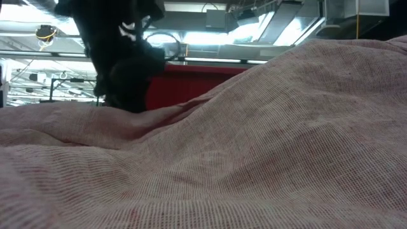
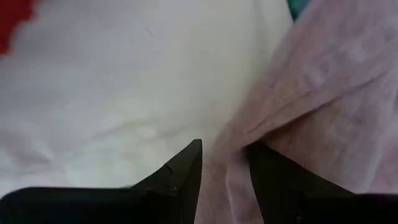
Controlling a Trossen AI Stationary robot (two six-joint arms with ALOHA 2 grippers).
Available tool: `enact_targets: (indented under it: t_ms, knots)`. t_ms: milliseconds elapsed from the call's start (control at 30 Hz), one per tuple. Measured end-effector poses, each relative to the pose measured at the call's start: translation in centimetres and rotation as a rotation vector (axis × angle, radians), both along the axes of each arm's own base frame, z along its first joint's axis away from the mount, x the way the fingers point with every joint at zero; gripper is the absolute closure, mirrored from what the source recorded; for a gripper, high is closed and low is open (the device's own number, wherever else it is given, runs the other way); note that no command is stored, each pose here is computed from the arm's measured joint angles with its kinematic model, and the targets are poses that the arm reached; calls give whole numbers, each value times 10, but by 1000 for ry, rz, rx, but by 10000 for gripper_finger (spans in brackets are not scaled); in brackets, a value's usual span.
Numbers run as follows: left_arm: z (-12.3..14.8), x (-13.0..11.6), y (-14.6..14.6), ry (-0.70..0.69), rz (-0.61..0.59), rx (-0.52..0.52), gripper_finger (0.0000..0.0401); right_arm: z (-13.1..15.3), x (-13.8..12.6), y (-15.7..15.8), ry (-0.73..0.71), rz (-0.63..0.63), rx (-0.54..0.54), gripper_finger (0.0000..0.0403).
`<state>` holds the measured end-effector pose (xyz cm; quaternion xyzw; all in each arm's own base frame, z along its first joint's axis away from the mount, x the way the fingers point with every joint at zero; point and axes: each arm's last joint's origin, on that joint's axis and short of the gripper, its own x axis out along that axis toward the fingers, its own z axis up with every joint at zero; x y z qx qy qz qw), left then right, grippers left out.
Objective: Fold laundry
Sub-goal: Fold the pink shirt
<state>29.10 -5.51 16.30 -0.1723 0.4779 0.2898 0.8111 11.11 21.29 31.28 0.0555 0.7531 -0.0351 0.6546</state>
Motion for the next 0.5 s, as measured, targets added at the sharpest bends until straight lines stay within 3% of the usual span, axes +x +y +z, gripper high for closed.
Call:
enact_targets:
  t_ms: [133,333,500]
  knots:
    - [-4,-1,-1,5,-54,-27,297,0,2,1,-46,2,1,265]
    - [-2,1,-4,-14,-62,-30,391,0,7,4,-169,7,-11,265]
    - [8,9,-6,-32,-105,-19,399,1,13,0,-386,23,-139,265]
